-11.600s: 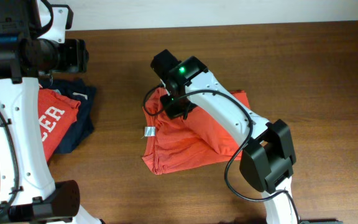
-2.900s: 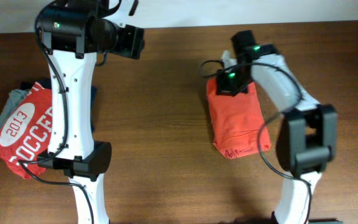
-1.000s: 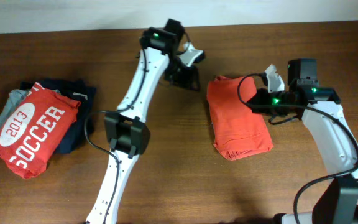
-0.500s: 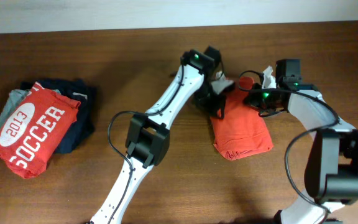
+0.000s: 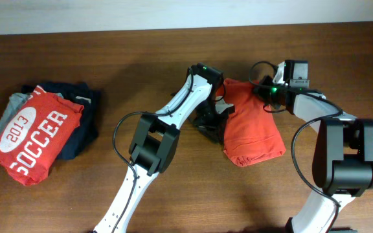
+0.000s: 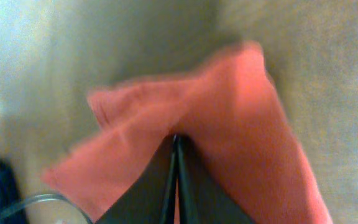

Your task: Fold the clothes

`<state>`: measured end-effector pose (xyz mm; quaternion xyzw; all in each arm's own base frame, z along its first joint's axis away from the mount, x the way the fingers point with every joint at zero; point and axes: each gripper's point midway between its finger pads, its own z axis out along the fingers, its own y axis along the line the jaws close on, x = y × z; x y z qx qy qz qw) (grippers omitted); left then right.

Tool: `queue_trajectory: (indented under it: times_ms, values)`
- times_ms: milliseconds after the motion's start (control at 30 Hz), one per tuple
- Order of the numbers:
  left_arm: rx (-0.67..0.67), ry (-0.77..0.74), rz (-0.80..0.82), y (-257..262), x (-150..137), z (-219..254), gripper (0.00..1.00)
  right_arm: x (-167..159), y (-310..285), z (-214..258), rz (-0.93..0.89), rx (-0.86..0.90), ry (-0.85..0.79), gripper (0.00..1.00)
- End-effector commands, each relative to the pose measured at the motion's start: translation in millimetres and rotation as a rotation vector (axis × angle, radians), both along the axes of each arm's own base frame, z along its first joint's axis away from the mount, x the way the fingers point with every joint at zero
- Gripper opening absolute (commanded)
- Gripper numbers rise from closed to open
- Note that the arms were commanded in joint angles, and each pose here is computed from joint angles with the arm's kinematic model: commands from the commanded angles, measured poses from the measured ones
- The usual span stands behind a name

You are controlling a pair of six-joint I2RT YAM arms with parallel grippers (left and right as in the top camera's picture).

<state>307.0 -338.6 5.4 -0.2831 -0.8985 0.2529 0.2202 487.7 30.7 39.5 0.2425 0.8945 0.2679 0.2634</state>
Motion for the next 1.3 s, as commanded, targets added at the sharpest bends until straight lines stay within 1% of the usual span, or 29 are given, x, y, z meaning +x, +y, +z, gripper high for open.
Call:
queue_trajectory:
  times_ms: [0,100,233,300,367,433,500,567,600,633,667,733,767,833,867,967,1067,1167,1267]
  values:
    - [0.065,-0.011,-0.024,13,-1,-7,0.23,13,-7,9,-0.036,0.032,-0.041,0.11]
    - [0.099,-0.045,-0.035,23,5,0,0.23,23,-9,34,0.013,0.123,-0.107,0.13]
    - [0.122,-0.162,-0.030,36,28,25,0.23,21,-11,71,0.123,0.302,-0.169,0.13]
    - [0.126,-0.240,-0.021,43,42,44,0.24,17,-18,83,0.157,0.357,-0.184,0.22]
    - [0.134,-0.335,-0.002,54,60,66,0.25,10,-26,95,0.194,0.377,-0.217,0.26]
    - [0.139,-0.423,0.029,65,79,85,0.29,4,-37,103,0.196,0.365,-0.231,0.30]
    - [0.132,-0.498,0.076,74,98,101,0.39,-3,-46,112,0.205,0.331,-0.256,0.33]
    - [0.102,-0.559,0.119,81,117,112,0.59,-10,-52,125,0.220,0.295,-0.283,0.35]
    - [0.088,-0.584,0.138,83,127,114,0.71,-14,-53,131,0.230,0.276,-0.294,0.36]
    - [0.068,-0.603,0.157,84,135,116,0.76,-18,-51,136,0.244,0.259,-0.300,0.36]
    - [0.051,-0.611,0.171,86,141,118,0.79,-24,-50,140,0.253,0.241,-0.294,0.36]
    - [0.020,-0.618,0.201,90,150,120,0.80,-38,-46,140,0.250,0.213,-0.246,0.34]
    - [0.016,-0.620,0.211,93,153,120,0.80,-45,-43,138,0.250,0.191,-0.212,0.31]
    - [0.016,-0.622,0.230,101,159,121,0.80,-63,-40,124,0.208,0.133,-0.082,0.16]
    - [0.018,-0.621,0.238,105,160,121,0.79,-72,-40,116,0.185,0.090,-0.014,0.10]
    - [0.027,-0.611,0.254,114,162,120,0.77,-100,-37,92,0.152,-0.072,0.174,0.09]
    - [0.036,-0.602,0.269,123,162,122,0.77,-122,-22,77,0.212,-0.196,0.286,0.09]
    - [0.042,-0.601,0.287,133,163,128,0.77,-141,3,62,0.297,-0.276,0.384,0.11]
    - [0.043,-0.606,0.297,138,163,133,0.77,-159,21,48,0.361,-0.289,0.477,0.11]
